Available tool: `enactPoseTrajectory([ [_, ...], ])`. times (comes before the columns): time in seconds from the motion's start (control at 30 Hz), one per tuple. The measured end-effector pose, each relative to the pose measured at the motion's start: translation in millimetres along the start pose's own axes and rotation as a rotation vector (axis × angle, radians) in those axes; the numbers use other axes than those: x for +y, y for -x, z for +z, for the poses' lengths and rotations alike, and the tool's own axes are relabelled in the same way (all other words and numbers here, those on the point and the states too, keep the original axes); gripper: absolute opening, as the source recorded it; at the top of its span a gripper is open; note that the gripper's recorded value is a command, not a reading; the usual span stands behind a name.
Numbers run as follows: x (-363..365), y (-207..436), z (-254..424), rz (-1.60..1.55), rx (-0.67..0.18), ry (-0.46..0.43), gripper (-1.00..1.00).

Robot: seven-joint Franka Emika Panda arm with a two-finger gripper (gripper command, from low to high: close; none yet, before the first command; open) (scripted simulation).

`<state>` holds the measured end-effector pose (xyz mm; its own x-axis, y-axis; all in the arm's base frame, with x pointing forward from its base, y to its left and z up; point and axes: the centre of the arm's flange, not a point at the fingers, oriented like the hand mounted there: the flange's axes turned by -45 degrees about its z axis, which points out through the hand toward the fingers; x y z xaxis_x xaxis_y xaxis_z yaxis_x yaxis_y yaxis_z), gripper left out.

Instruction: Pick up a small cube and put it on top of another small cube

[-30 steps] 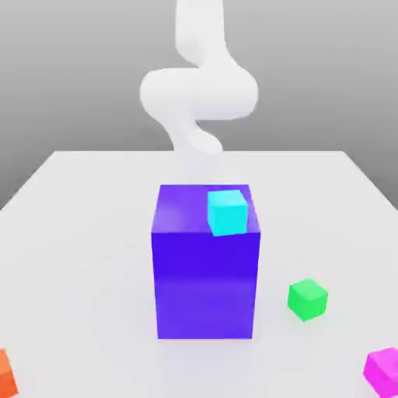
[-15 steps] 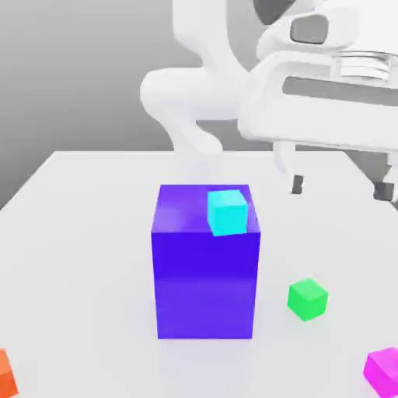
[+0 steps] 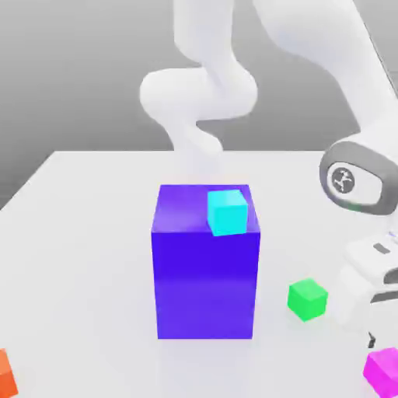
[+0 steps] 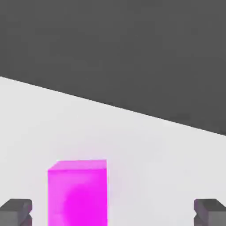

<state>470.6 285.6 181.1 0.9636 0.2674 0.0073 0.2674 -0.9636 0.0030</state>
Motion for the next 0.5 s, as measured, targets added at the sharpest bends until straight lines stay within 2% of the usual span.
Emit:
enactPoseTrajectory([
  [0.07, -2.5, 1.1, 30.7, -0.001, -0.005, -0.004, 0.0],
  [0.1, -2.9, 2.0, 44.6, -0.002, -0.006, -0.004, -1.0],
  [0.3, -3.2, 2.5, 51.6, -0.003, -0.006, -0.004, -1.0],
  [0.5, -3.8, 11.2, -10.0, 0.047, -0.011, -0.001, -1.0],
])
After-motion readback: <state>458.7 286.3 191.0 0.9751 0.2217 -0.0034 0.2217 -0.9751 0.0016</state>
